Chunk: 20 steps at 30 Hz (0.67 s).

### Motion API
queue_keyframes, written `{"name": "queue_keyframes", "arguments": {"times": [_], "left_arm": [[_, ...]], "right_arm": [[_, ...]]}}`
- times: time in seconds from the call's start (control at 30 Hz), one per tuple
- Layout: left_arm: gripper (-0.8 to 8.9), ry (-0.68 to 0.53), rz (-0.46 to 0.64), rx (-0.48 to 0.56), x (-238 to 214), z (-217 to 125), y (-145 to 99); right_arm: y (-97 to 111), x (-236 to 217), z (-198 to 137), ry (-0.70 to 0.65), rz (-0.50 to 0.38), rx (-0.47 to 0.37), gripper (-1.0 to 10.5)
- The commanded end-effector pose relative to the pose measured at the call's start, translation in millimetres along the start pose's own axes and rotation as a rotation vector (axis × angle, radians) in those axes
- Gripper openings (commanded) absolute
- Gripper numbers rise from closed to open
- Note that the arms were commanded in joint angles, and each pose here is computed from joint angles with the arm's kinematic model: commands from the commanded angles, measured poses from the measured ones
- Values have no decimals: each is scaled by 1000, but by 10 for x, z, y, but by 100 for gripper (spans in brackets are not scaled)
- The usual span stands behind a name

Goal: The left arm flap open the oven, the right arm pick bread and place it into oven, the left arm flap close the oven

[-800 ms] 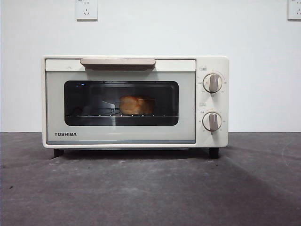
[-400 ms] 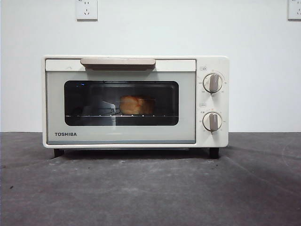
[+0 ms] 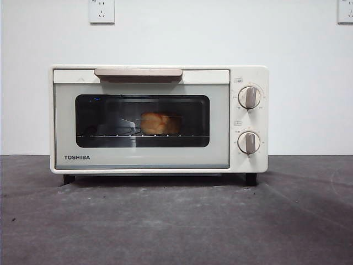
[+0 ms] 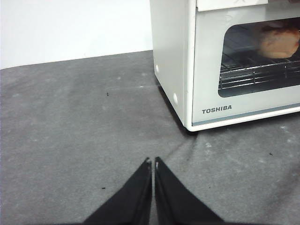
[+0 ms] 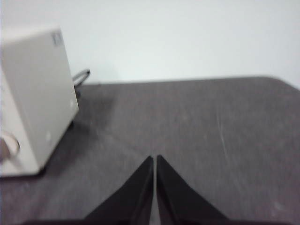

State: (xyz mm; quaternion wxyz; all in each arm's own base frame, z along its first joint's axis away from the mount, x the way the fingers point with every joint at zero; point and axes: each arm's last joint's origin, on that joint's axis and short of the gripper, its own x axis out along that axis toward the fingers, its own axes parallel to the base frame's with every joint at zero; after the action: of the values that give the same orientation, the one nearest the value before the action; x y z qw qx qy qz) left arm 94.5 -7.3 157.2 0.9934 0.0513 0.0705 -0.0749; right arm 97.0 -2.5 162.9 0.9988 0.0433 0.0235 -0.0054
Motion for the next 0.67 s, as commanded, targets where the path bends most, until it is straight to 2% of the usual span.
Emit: {"name": "queue_keyframes", "arguments": {"times": [0.03,0.13,0.67], "left_arm": [[16,25,2,2,18,-72,-3],[16,25,2,2,18,-72,-3],[16,25,2,2,18,-72,-3]], "right_arm": [[-8,1,-86,72,-9,9,6],[-13,-5,-147,134,-14,10,5],[-9,-1,-110,97,-8,17,6]]}}
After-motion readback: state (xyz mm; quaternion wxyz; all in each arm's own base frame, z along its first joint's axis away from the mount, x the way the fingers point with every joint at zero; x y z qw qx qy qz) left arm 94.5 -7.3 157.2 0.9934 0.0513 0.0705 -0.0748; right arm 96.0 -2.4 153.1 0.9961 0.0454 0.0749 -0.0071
